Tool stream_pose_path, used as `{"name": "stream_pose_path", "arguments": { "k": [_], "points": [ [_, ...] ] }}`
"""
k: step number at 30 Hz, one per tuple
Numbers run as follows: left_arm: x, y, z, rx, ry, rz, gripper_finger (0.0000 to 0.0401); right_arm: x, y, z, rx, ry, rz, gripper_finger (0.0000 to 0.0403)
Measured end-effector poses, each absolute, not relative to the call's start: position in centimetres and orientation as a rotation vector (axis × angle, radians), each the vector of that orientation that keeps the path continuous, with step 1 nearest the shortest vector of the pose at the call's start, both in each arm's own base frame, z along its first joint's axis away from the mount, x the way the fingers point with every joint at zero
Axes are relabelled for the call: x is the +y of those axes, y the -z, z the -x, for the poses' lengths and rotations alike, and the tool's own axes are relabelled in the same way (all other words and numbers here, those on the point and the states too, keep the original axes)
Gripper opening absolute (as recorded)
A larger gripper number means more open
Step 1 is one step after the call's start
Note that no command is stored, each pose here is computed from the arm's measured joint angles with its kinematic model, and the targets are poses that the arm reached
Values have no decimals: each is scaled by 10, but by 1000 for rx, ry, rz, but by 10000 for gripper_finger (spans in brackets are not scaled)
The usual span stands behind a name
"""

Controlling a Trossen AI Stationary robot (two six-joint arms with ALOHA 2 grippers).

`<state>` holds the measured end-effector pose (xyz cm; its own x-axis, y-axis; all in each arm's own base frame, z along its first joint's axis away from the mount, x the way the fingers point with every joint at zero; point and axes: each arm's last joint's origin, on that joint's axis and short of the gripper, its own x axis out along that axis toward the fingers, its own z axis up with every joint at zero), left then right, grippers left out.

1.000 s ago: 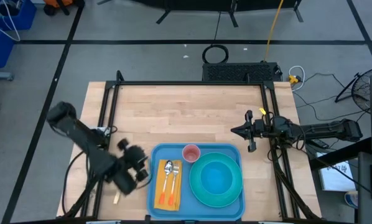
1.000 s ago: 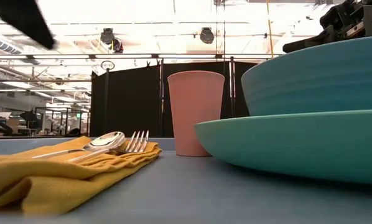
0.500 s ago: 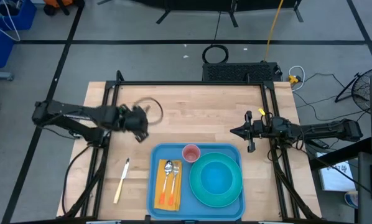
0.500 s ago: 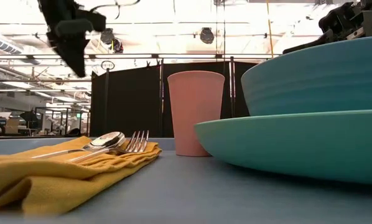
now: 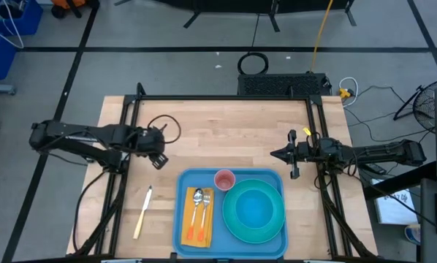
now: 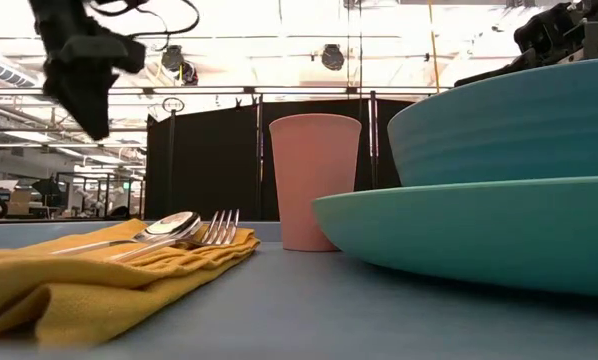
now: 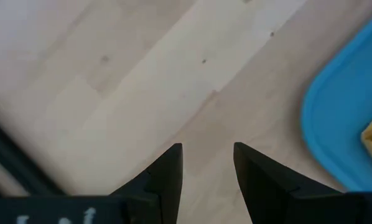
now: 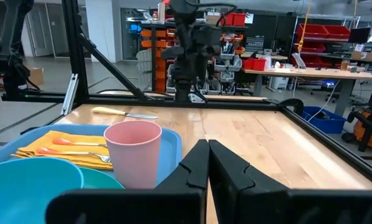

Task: Set up tray
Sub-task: Put the yellow knife to the left of the orange spoon on the yellow table napkin on the blue tray

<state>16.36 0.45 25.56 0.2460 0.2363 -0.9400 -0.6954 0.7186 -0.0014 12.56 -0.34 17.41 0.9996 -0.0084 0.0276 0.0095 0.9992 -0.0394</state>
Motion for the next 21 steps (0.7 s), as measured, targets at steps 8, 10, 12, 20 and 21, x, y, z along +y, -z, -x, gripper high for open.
{"name": "stream_pose_path", "arguments": {
  "k": [8, 10, 12, 20, 21],
  "points": [
    [-4, -223, -127, 871, -537, 635, 147, -3, -173, -126, -21, 10, 32, 0],
    [-8, -218, -118, 847, -513, 681, 147, -3, -173, -126, -21, 11, 32, 0],
    [-13, -212, -111, 839, -492, 736, 147, -3, -173, -126, -22, 12, 33, 0],
    [-45, -178, -107, 948, -324, 948, 147, -3, -173, -126, -20, 13, 29, 0],
    [-50, -176, -107, 964, -313, 972, 147, -3, -173, -126, -19, 12, 28, 0]
  ]
}}
